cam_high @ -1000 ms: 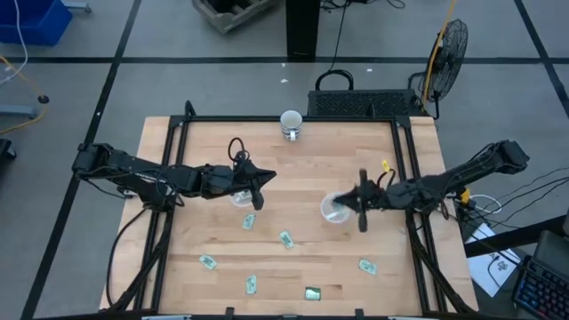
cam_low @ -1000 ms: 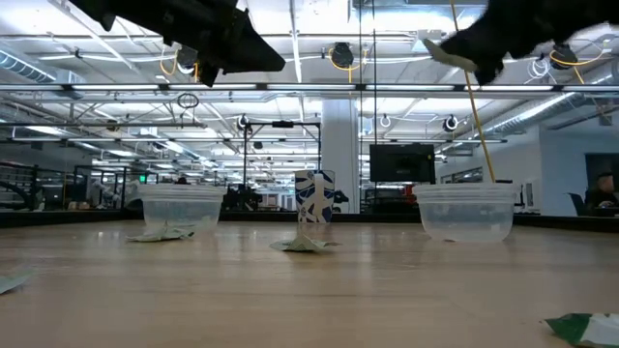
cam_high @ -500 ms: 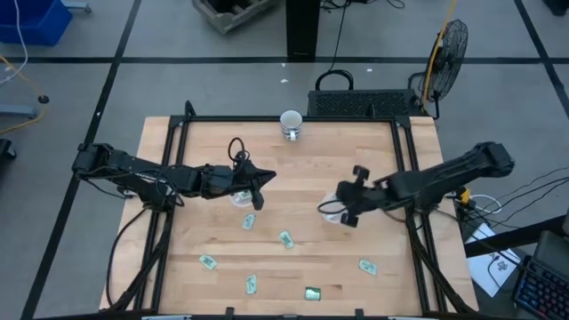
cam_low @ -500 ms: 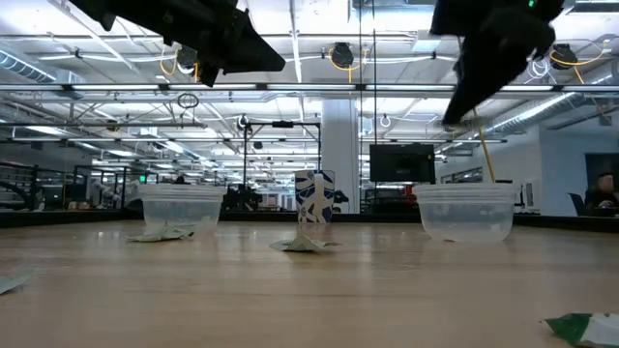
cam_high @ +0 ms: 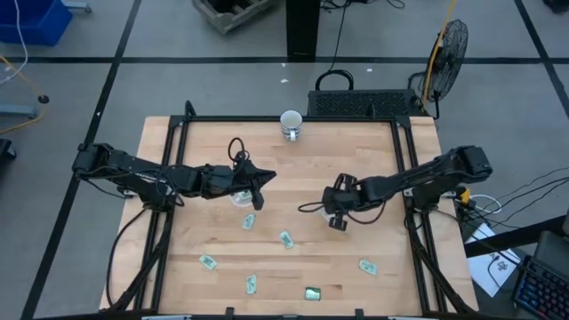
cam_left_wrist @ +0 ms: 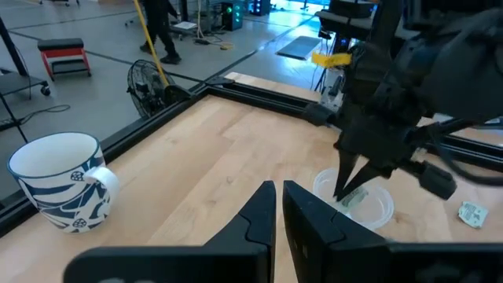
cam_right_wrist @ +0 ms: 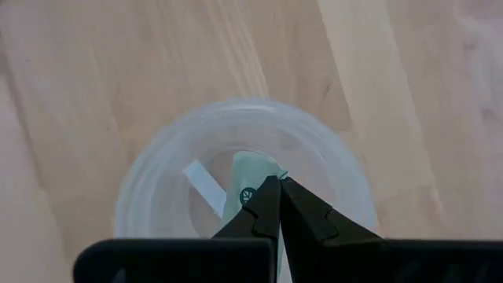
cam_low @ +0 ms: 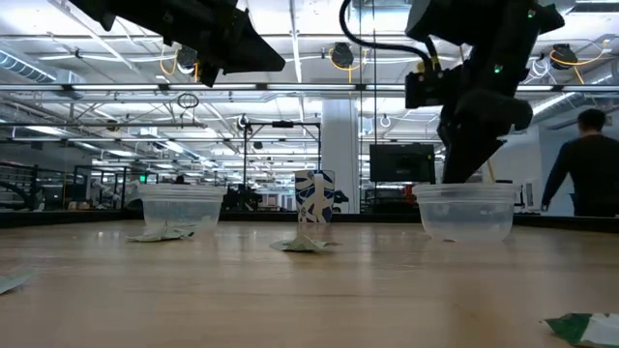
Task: Pick and place Stevia / Truvia into bins
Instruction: Put the light green stevia packet into the right transparent container
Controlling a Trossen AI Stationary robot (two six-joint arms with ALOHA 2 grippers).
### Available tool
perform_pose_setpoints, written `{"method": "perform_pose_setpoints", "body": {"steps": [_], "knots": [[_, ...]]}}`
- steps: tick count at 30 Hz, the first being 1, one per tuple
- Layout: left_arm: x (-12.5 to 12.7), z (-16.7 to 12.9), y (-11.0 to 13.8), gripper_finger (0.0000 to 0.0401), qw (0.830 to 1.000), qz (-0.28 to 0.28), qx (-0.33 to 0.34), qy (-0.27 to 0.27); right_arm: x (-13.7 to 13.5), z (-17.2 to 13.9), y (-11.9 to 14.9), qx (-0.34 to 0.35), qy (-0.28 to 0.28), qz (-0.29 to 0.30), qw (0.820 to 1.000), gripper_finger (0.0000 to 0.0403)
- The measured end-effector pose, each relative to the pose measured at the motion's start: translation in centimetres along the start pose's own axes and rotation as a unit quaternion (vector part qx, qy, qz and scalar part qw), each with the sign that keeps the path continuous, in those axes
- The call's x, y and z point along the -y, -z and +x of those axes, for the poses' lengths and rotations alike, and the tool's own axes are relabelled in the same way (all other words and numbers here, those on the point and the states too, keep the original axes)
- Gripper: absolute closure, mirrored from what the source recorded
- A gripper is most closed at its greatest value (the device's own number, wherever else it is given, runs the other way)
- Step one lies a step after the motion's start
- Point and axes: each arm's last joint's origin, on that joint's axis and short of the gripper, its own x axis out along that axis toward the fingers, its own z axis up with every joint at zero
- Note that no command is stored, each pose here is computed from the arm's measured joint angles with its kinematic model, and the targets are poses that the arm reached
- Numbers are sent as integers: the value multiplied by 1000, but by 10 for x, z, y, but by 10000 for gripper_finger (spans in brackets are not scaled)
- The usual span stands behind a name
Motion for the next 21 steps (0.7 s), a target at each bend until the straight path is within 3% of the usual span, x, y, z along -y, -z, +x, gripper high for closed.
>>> {"method": "perform_pose_setpoints", "body": {"steps": [12,21], "knots": [[0,0,0,370,1000,1,-2,0,-1,5,-2,0,-3,27,1000,403],[0,0,0,370,1000,-9,-2,0,7,27,22,-23,-8,44,999,403]]}}
